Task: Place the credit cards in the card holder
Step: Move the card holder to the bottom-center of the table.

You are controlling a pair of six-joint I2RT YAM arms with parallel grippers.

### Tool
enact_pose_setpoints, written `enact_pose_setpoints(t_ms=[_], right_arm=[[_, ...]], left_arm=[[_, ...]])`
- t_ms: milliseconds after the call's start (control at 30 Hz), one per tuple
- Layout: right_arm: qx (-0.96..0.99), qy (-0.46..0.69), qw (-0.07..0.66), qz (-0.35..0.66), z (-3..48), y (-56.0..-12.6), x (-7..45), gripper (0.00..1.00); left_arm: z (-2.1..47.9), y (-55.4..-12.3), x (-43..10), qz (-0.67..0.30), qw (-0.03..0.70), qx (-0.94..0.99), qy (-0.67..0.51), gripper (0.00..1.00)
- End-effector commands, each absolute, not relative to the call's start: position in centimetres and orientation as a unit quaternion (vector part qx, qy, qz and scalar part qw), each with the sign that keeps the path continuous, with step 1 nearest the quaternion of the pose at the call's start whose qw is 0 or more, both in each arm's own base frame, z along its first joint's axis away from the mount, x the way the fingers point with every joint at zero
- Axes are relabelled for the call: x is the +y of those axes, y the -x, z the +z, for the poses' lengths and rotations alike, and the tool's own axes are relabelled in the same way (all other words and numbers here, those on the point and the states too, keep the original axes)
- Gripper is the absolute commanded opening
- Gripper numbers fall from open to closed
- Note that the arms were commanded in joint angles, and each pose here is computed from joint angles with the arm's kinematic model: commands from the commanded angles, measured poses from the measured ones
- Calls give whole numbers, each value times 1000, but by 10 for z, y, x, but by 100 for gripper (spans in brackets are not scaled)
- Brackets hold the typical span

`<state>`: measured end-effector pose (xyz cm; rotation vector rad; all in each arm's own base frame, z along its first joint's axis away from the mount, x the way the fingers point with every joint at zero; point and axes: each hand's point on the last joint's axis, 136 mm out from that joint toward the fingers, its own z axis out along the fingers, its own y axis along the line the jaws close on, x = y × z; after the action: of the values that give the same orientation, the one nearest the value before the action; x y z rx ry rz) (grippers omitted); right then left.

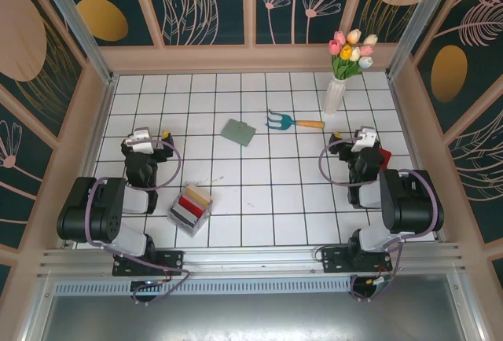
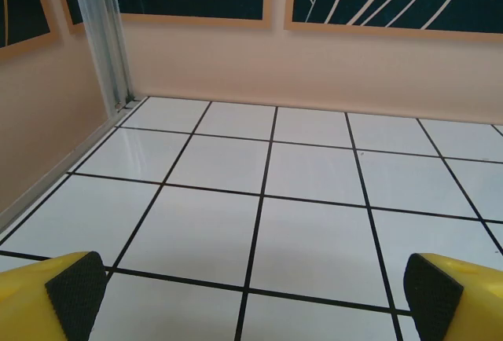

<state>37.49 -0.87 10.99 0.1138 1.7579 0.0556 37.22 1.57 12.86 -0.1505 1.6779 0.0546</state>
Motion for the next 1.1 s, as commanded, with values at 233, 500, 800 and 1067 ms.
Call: enact_pose_setpoints(t_ms=[233, 500, 800, 1067], right_arm=[[757, -49, 650, 33, 120, -378, -9, 99], [758, -41, 650, 38, 120, -378, -7, 99], [738, -14, 674, 35, 130, -363, 4, 99], [813, -85, 570, 86, 172, -387, 9, 99]], left_arm=[[137, -376, 16, 23, 675, 735, 63, 99], [136, -376, 16, 23, 675, 735, 63, 99], [154, -360, 21, 25, 701, 709, 78, 99], [216, -411, 35, -40, 612, 752, 240, 99]])
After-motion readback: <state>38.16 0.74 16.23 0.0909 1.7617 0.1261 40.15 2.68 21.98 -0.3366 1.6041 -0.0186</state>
